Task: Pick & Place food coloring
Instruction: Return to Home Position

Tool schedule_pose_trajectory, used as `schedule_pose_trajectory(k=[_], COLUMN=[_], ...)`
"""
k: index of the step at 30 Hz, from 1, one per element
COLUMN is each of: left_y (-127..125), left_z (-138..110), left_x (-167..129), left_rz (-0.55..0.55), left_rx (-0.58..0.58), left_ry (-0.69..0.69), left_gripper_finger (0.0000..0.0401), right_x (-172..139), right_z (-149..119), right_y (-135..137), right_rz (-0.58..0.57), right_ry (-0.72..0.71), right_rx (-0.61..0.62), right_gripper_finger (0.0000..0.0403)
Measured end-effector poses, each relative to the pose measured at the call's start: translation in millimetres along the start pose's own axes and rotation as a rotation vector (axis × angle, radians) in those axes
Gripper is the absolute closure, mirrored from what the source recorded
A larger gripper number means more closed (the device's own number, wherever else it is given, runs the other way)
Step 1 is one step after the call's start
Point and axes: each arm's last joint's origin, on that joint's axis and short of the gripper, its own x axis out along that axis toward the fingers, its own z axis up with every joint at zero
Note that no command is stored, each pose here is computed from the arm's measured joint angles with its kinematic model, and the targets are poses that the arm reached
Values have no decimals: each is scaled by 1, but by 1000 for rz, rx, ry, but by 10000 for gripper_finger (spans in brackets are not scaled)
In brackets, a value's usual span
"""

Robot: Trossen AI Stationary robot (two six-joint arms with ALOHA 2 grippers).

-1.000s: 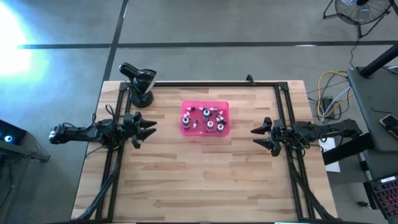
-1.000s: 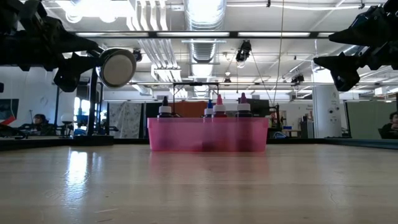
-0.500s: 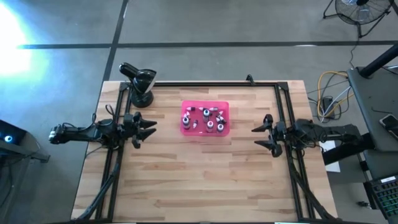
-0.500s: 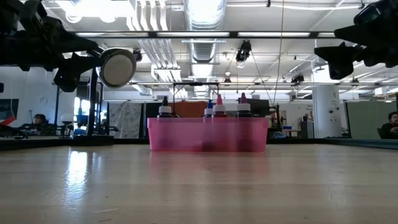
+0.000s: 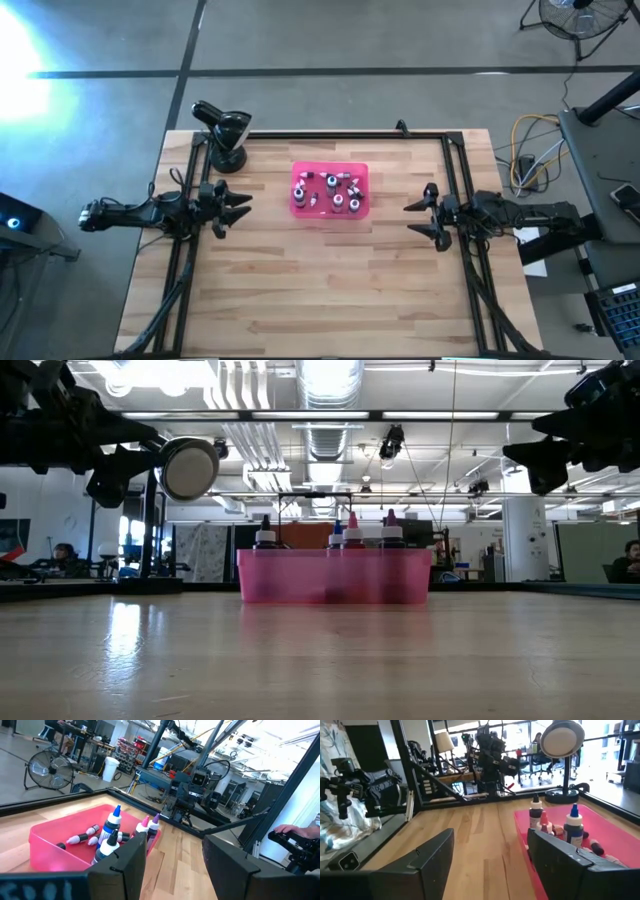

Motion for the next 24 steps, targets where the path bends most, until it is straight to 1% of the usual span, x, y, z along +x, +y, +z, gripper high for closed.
schedule_pose_trajectory(k=[6,17,24], left_y=[0,0,0], left_z=[0,0,0], left_x=[0,0,0], left_rz=[0,0,0], left_rx=[0,0,0], left_ry=[0,0,0], left_gripper_finger=[231,231,231], right_x=[1,1,1], right_z=[-1,-1,-1], right_y=[0,0,0], right_rz=[-4,-5,-5], right_ry=[8,9,9], right_rx=[1,1,1], right_gripper_finger=[151,161,154])
